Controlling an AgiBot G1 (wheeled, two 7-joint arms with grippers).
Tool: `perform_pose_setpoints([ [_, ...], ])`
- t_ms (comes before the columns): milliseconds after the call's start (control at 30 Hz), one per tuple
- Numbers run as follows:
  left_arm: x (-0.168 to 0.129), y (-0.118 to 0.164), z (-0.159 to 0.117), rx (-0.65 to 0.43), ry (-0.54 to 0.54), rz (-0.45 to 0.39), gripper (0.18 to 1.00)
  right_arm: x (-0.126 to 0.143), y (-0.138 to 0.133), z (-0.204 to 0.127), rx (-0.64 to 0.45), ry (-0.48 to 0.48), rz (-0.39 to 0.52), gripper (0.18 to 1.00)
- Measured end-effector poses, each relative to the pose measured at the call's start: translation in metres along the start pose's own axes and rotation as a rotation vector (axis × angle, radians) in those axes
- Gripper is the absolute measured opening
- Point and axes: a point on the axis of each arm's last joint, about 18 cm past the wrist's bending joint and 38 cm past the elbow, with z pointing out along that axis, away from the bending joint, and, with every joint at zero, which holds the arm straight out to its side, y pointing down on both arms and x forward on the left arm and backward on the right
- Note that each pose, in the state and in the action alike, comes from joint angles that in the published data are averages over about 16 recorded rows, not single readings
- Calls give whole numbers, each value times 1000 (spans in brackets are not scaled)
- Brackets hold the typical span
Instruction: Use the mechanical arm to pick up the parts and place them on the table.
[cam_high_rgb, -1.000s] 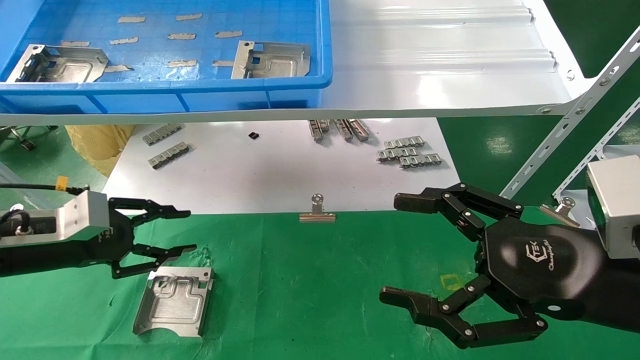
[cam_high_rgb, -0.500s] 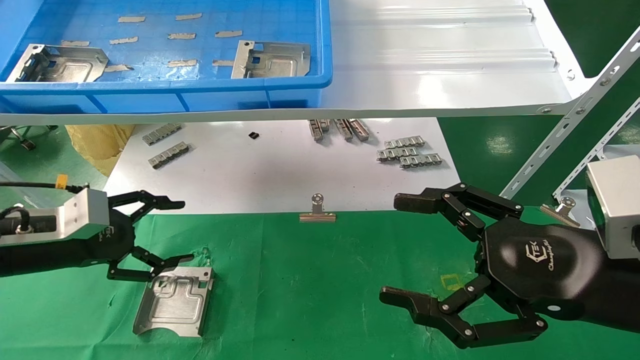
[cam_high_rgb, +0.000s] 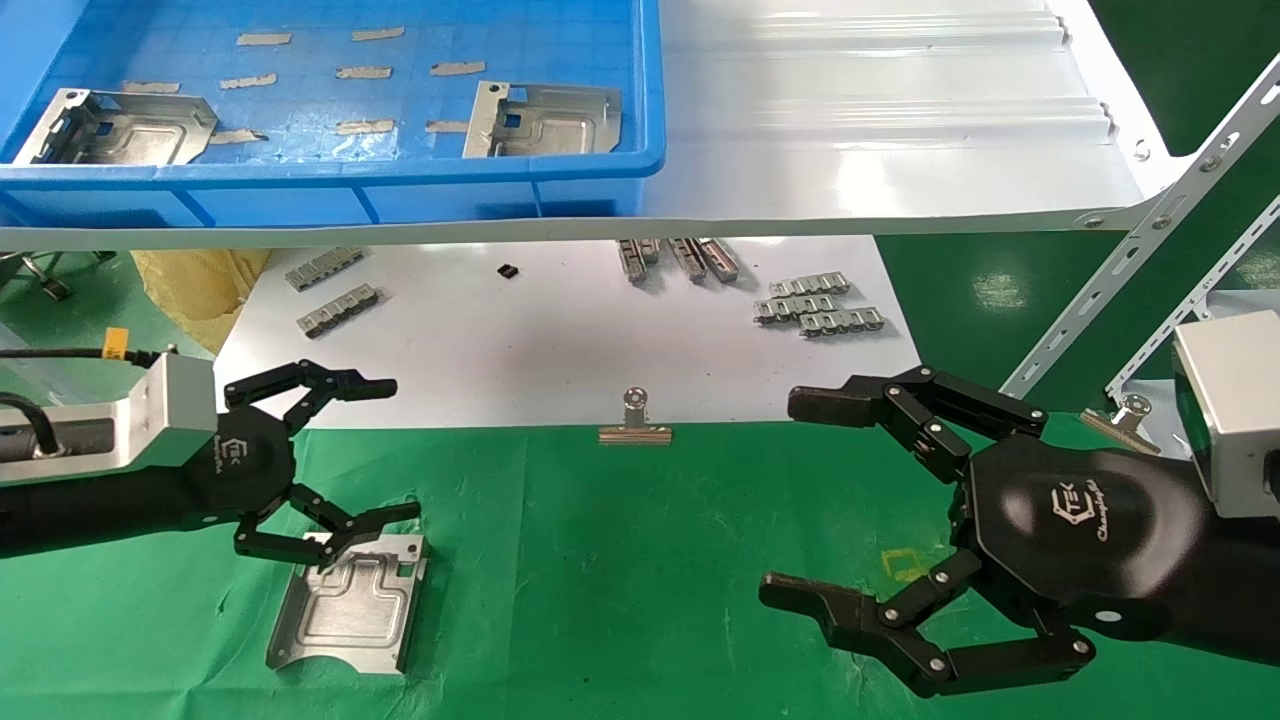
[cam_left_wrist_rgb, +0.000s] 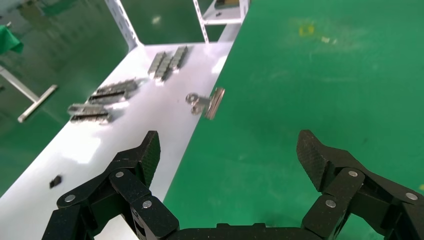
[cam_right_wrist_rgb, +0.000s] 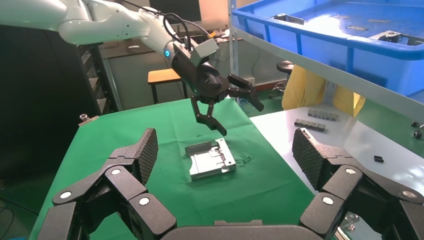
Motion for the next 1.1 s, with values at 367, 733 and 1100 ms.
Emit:
perform_pose_setpoints([
  [367,15,-26,2,95,24,-56,1001,0,0,0,0,0,0,1001],
  [733,35,-56,0,180,70,-111,1001,0,0,0,0,0,0,1001],
  [1100,63,-89,-5,249,139,-166,1001,0,0,0,0,0,0,1001],
])
